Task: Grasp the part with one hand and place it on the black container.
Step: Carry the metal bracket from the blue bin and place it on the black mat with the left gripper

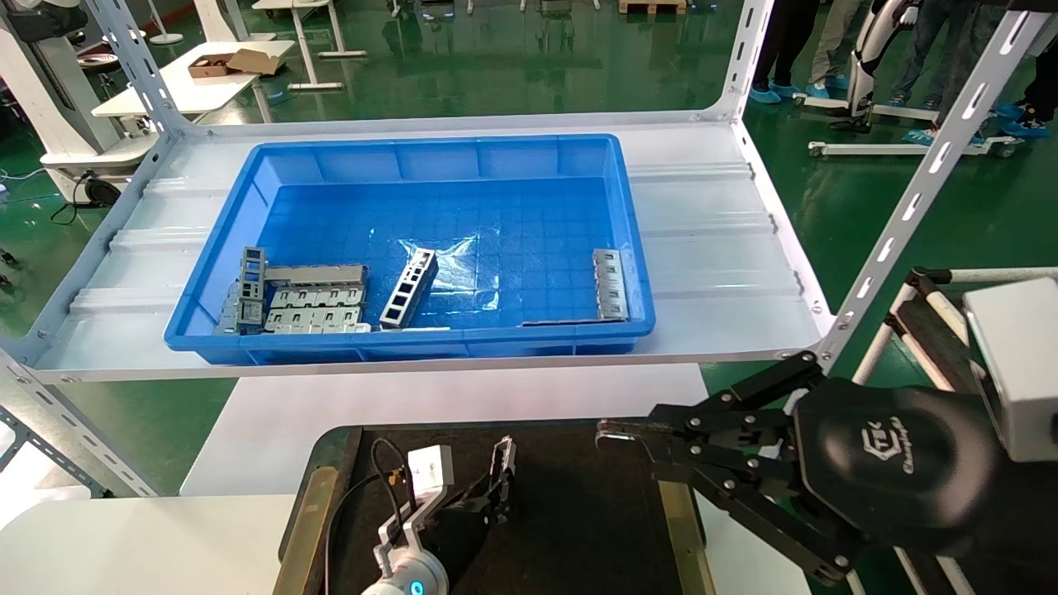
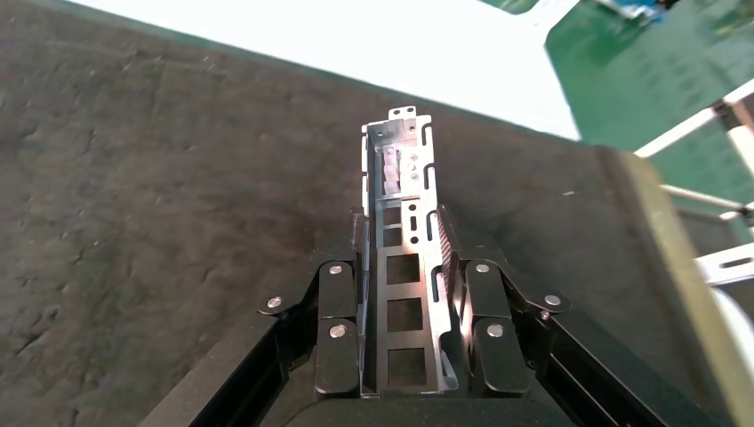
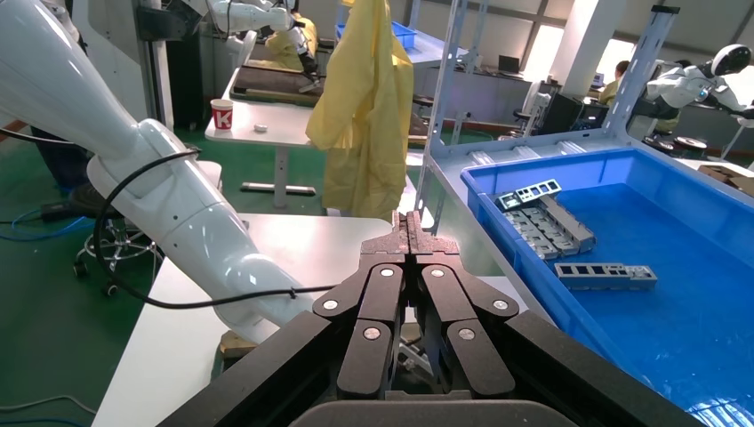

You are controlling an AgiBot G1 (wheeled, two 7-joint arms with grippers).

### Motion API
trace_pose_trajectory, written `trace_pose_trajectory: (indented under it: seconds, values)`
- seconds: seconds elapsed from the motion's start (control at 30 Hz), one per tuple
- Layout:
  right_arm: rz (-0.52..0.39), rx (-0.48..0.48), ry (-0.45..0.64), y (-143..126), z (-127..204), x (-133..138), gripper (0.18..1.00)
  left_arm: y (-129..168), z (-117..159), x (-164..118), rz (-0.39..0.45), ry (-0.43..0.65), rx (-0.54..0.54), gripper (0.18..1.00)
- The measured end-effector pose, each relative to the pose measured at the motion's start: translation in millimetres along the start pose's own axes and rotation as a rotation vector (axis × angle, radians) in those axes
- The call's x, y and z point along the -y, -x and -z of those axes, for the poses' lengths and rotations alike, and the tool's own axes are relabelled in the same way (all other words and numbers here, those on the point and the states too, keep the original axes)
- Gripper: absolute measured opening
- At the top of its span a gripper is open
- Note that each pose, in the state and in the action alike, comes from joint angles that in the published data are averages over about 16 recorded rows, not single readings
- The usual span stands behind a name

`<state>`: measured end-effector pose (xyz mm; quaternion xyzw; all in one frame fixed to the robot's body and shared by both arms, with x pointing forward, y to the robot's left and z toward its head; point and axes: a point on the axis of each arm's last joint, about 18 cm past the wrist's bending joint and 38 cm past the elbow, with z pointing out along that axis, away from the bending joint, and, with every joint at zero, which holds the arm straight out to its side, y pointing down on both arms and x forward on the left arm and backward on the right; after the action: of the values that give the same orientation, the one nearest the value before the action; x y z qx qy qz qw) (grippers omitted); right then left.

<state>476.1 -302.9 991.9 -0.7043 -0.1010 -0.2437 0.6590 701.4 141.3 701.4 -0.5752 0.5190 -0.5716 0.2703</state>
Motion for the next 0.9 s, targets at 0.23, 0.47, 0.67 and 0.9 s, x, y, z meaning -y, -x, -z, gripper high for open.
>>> trace_pose_trajectory:
  seconds: [0.23,0.47,0.67,0.9]
  values:
    - [0.000,0.000,0.000,0.0,0.0,0.0,0.191,-1.9,-6.7,-0.5,-0.003,0.022,0.040,0.344]
    - [0.000,0.000,0.000,0.0,0.0,0.0,0.197,-6.2,-6.4,0.6,0.000,0.040,0.055,0.346]
    - [0.000,0.000,0.000,0.0,0.0,0.0,0.219,-10.0,-3.7,1.6,0.003,0.049,0.062,0.362]
    - [0.000,0.000,0.000,0.0,0.0,0.0,0.282,-14.2,-0.3,5.1,0.004,0.051,0.062,0.421]
